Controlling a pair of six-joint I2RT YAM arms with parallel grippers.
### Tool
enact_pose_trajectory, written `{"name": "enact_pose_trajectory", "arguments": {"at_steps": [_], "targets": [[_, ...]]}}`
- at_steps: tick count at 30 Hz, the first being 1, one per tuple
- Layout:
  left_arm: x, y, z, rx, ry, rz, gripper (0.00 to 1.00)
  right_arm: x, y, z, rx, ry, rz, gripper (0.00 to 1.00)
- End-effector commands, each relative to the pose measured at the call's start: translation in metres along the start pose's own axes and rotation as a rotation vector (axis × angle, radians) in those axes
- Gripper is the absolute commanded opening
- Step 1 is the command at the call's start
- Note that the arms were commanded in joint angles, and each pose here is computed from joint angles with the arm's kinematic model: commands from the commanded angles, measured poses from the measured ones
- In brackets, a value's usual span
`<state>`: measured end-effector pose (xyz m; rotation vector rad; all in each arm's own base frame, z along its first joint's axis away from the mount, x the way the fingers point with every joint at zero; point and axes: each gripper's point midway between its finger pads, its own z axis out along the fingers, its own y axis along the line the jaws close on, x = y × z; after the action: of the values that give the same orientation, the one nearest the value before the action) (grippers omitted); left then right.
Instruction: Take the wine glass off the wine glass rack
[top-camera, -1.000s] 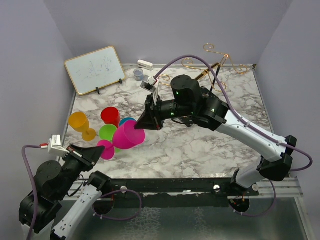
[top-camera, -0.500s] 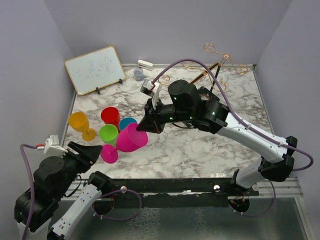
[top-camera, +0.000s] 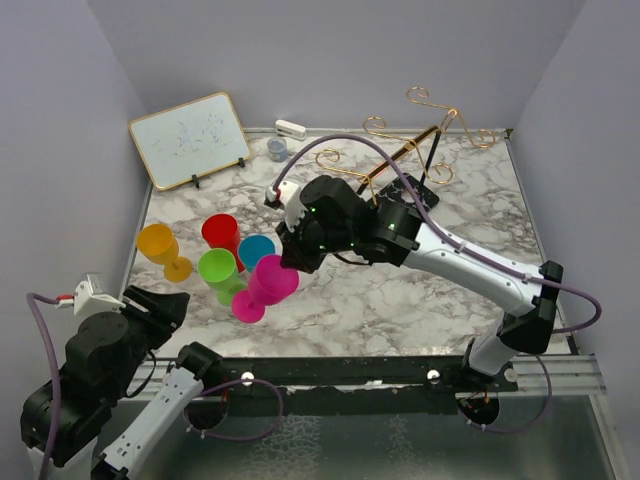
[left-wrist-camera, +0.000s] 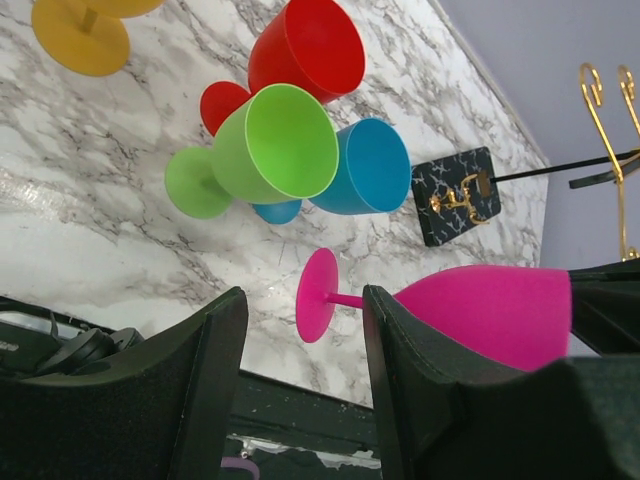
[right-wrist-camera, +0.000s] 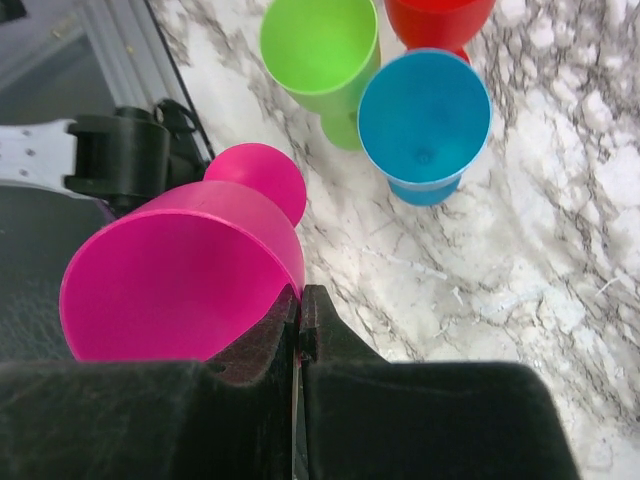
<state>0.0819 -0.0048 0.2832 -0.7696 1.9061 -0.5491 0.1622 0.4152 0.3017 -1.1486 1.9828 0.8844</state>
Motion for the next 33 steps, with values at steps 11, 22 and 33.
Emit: {"name": "enact_pose_trajectory", "arguments": {"at_steps": [11,22,33], "targets": [[0.014,0.005,0.012,-0.005,0.033,0.015,0.52,0.046,-0.021,0.067,0.171,0.185,-0.052,0.01],[0.02,0.007,0.014,0.006,0.044,0.009,0.52,0.045,-0.019,0.109,0.221,0.204,-0.081,0.01],[0.023,0.009,0.017,0.004,0.047,0.018,0.52,0.046,-0.032,0.127,0.292,0.242,-0.103,0.04]]}}
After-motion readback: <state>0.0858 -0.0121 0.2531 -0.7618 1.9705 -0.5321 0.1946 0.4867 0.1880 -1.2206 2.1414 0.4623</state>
